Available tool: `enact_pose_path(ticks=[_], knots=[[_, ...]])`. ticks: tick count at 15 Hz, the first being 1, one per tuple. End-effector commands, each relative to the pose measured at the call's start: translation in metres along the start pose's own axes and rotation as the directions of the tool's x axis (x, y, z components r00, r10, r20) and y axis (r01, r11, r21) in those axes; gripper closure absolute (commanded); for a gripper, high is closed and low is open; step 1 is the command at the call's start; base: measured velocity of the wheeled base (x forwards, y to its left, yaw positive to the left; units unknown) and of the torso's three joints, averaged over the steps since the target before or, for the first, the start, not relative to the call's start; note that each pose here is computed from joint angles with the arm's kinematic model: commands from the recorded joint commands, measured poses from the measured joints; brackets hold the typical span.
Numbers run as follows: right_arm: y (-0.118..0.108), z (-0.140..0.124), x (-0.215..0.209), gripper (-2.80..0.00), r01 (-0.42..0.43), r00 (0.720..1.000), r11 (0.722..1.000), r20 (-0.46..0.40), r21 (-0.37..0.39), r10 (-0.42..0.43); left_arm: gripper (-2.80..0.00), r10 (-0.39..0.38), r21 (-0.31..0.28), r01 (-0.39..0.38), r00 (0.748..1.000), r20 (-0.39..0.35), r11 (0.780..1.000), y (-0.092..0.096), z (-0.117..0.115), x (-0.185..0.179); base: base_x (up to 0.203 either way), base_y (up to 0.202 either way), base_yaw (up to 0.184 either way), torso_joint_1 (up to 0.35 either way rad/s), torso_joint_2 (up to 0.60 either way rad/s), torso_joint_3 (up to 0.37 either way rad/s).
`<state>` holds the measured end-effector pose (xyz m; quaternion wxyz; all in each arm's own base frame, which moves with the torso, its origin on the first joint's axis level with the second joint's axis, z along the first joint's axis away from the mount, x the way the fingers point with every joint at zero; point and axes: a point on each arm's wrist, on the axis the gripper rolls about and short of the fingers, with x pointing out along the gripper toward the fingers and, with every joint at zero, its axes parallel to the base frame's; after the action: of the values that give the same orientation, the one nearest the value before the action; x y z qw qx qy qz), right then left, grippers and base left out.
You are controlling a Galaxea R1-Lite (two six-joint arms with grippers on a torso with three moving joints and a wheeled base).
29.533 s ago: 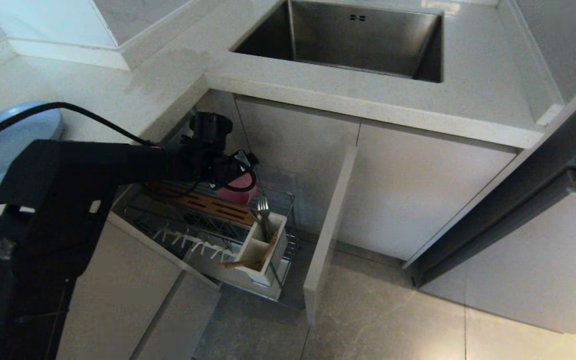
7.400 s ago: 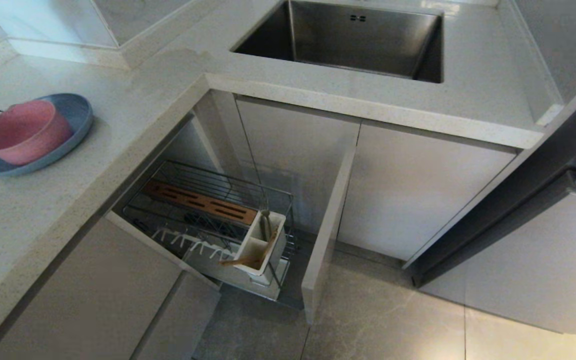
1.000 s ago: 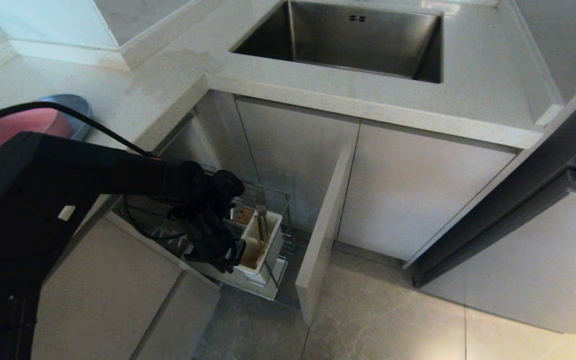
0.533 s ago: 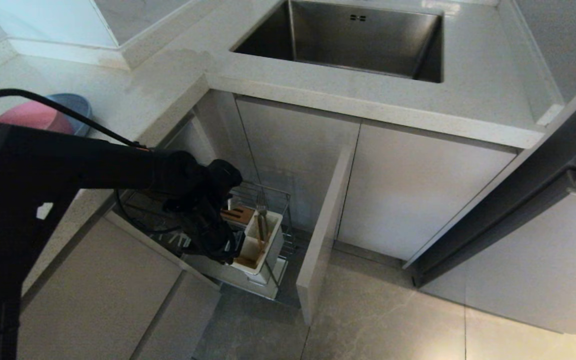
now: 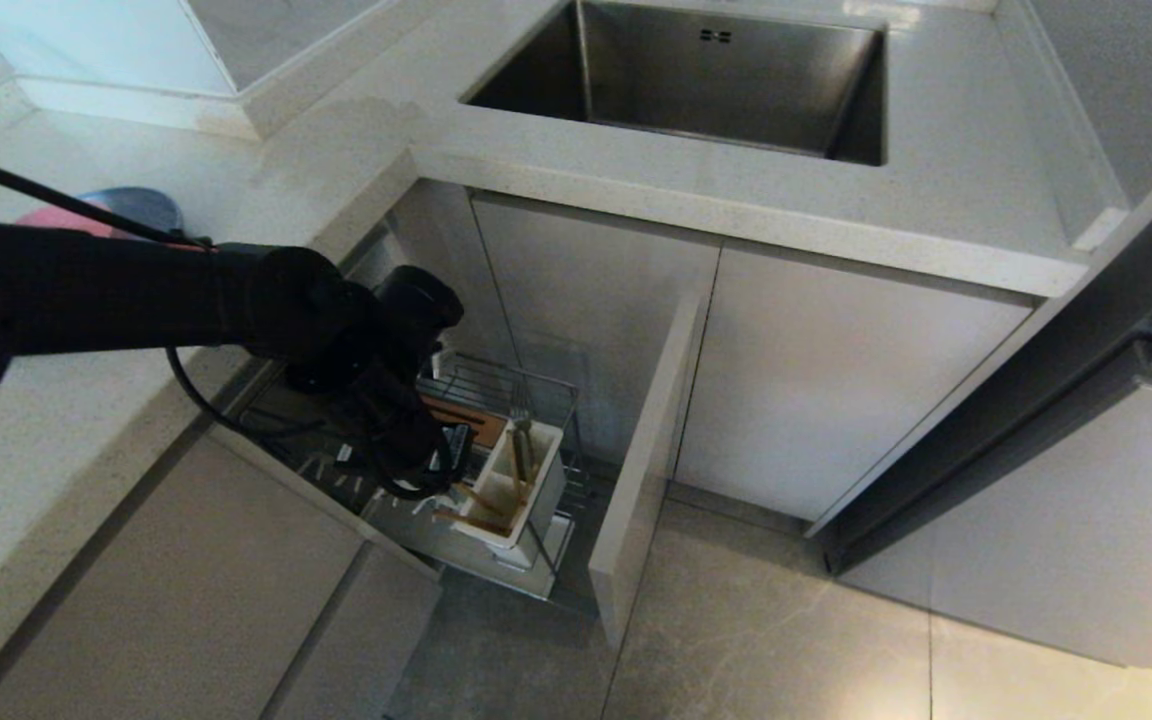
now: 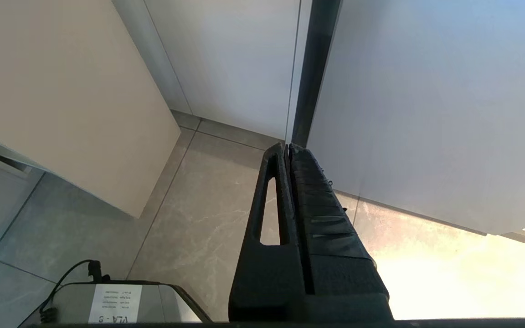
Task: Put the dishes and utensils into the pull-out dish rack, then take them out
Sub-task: Take the chopsticks out of the cupboard
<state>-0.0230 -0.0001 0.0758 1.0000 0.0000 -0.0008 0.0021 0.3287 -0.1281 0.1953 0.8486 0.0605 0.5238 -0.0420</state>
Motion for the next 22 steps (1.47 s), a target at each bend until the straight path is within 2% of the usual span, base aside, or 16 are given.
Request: enact_pose_path(ticks=[1, 10, 15, 22], knots=[[0.000, 0.000, 0.000, 0.00, 0.000, 1.000, 1.000, -0.001, 0.000, 0.000, 0.00, -0.008, -0.008, 0.008, 0.999, 0.045, 1.000, 0.003, -0.002, -0.020, 0.000, 0.000, 0.000, 0.000, 0.00, 0.000], [0.000, 0.000, 0.000, 0.00, 0.000, 1.000, 1.000, 0.000, 0.000, 0.000, 0.00, -0.003, -0.042, 0.010, 0.983, 0.184, 0.999, 0.016, -0.016, -0.079, 0.000, 0.000, 0.000, 0.000, 0.00, 0.000], [0.000, 0.000, 0.000, 0.00, 0.000, 1.000, 1.000, -0.001, 0.000, 0.000, 0.00, 0.001, -0.067, 0.016, 0.969, 0.248, 0.998, 0.021, -0.022, -0.103, 0.000, 0.000, 0.000, 0.000, 0.00, 0.000], [0.000, 0.000, 0.000, 0.00, 0.000, 1.000, 1.000, -0.001, 0.000, 0.000, 0.00, -0.002, -0.073, 0.026, 0.950, 0.311, 0.997, 0.023, -0.027, -0.125, 0.000, 0.000, 0.000, 0.000, 0.00, 0.000]])
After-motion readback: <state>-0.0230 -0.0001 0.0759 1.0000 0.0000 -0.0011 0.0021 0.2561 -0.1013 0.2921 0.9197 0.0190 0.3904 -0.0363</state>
